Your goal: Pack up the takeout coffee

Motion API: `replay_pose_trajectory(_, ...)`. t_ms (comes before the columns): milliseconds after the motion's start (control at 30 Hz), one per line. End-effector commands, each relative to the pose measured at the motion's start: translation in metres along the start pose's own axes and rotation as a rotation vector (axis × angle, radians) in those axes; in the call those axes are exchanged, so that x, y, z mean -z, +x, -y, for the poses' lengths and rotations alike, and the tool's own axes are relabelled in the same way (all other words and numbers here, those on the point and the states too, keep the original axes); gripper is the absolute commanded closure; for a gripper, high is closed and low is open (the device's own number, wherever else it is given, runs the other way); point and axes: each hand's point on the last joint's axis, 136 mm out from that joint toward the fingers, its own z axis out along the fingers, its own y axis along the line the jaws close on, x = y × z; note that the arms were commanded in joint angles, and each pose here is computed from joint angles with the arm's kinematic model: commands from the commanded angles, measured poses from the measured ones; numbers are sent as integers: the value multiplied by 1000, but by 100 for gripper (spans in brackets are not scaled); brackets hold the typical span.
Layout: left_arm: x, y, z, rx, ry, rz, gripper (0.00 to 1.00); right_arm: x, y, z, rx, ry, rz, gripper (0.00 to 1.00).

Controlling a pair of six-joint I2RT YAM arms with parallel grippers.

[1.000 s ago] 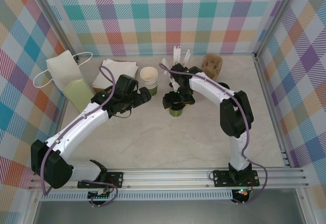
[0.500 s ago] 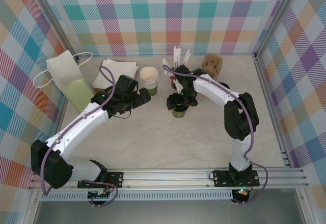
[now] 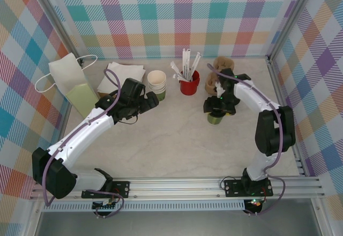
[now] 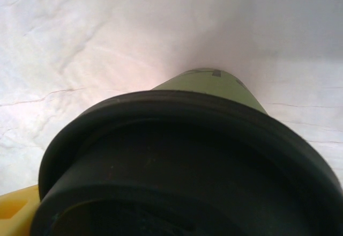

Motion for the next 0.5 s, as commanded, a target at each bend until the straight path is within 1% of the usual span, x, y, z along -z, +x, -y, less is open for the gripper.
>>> replay_pose_trajectory(0,4,-7,3,-8,6,7,0,13,-2,22,-9,3,33,14)
replay_pose_trajectory(233,4,-7,3,-5,7,6,0,20,-10,63,-95,19,63,14)
replay_pose_trajectory(467,6,-7,3,-6,5,8,0,10,-12,81,-145,27,55,13)
